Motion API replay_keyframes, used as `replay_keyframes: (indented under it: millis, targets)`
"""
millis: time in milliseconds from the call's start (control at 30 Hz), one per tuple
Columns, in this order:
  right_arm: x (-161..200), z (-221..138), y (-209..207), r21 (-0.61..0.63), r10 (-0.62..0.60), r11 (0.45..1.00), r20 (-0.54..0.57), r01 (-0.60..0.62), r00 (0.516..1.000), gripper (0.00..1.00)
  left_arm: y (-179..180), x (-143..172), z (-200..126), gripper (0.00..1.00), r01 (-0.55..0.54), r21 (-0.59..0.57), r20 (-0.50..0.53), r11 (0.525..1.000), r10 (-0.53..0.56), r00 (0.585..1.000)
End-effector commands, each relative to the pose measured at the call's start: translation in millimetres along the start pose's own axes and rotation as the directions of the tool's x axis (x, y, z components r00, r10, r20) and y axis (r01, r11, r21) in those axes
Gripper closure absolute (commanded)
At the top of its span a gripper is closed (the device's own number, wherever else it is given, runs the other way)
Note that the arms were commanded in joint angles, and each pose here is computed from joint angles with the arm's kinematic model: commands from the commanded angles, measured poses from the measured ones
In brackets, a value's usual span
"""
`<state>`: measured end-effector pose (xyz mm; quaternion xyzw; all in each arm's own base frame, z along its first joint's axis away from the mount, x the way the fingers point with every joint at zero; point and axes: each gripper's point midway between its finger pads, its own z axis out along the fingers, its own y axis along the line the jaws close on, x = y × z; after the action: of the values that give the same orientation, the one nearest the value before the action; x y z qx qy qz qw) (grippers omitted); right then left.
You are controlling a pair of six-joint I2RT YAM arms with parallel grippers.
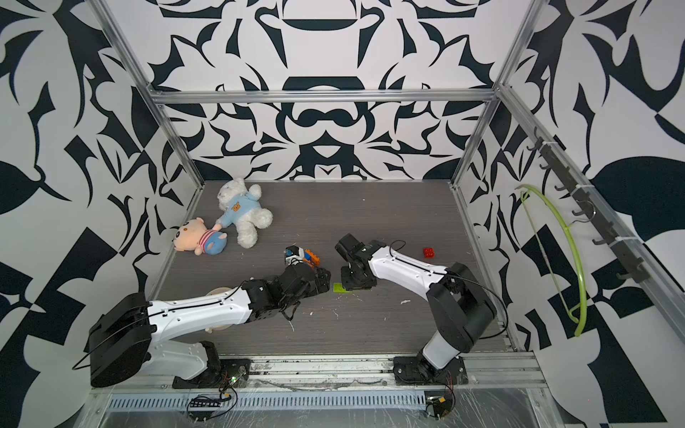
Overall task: Assemble the number 5 with lego
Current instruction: Assemble the lego brick with the lego brick.
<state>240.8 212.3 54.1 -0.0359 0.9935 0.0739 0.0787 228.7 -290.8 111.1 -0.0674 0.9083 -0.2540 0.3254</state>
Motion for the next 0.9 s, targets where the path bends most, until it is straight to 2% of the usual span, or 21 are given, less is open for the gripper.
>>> replay_keyframes:
  millis: [0, 867]
  targets:
    - [-16.1, -7.9, 12.4, 0.001, 0.033, 0.999, 0.065, -0.033, 0.997, 0.65, 16.4, -4.9, -5.3, 0.01, 0.035, -0.049, 0.042, 0.998, -0.033, 0.999]
    - [-12.9, 22.5, 22.3, 0.027, 0.038, 0.999, -0.002, -0.038, 0.999, 0.66, 17.6, -9.0, -6.0, 0.01, 0.029, -0.075, 0.054, 0.997, -0.025, 0.998]
